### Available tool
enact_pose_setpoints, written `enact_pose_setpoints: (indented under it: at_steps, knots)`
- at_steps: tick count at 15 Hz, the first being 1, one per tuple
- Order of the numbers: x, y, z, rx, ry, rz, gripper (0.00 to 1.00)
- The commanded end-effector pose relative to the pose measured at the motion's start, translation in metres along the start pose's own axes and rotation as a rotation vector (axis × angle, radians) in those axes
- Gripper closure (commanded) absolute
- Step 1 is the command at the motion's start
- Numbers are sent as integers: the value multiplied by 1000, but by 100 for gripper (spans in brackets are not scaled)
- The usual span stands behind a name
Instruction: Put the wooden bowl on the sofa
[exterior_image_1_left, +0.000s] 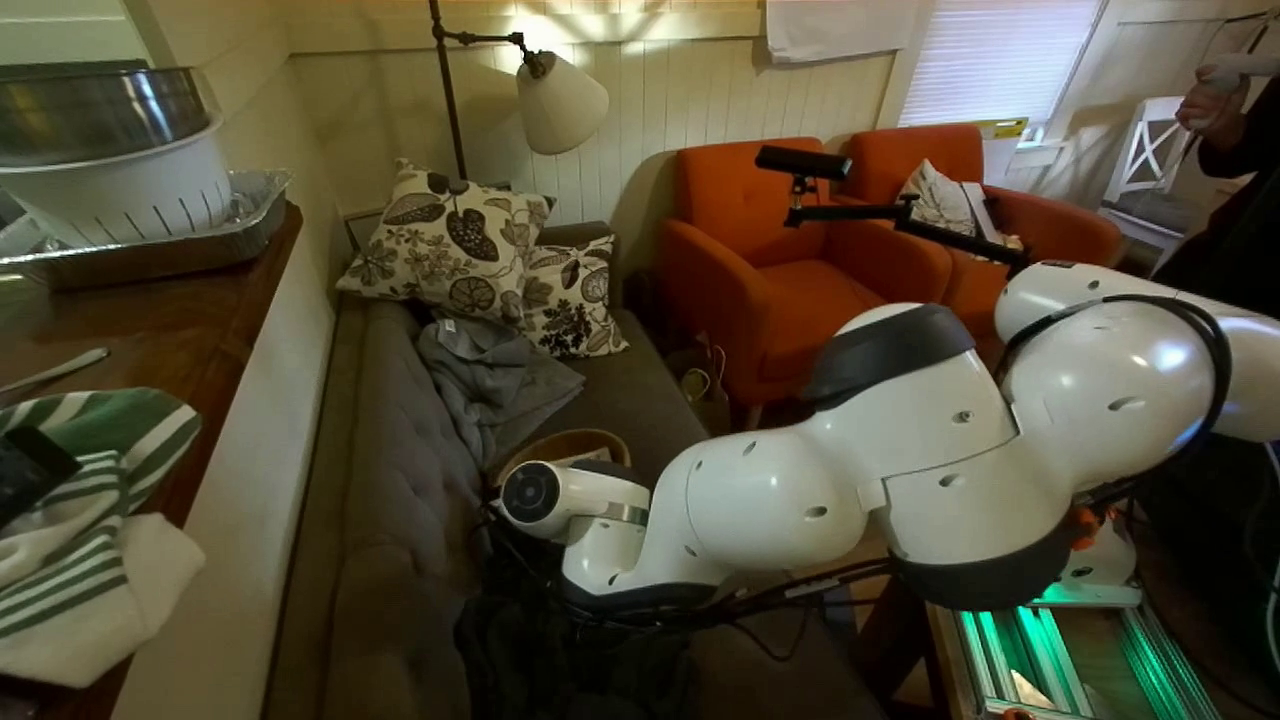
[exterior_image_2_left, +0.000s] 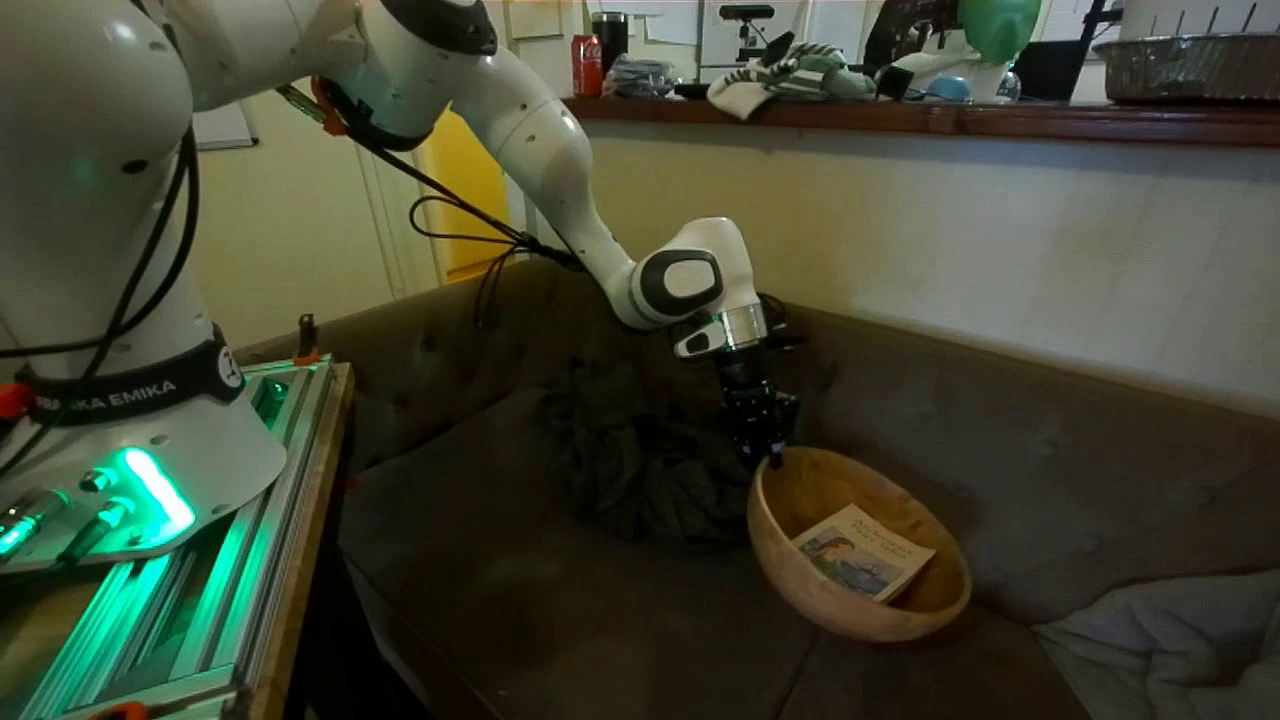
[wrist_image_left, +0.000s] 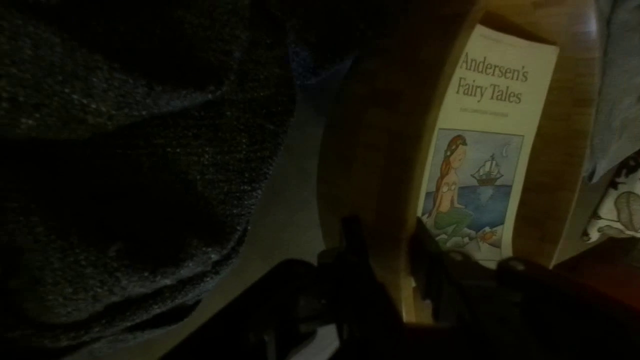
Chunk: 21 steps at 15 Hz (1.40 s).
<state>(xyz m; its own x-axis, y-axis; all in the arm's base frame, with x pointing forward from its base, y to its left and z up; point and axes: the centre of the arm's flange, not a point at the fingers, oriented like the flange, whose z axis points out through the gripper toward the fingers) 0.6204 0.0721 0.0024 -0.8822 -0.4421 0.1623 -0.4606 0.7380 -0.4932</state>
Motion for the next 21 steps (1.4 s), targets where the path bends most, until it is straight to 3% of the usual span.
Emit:
enact_pose_setpoints:
  at_steps: [1,2,7,10,12,16,21]
  knots:
    - [-8,25,-10,98,22,141,94]
    - [-6,27,-12,108,34,152,55]
    - [0,13,-42,228,127,128,21]
    - [34,-5,-57,185,165,99,1]
    - [47,-18,-46,131,119,-6,0]
    - [76,-44,-5,72,-100,-88,0]
    - [132,-62,3,111,-332,-149,0]
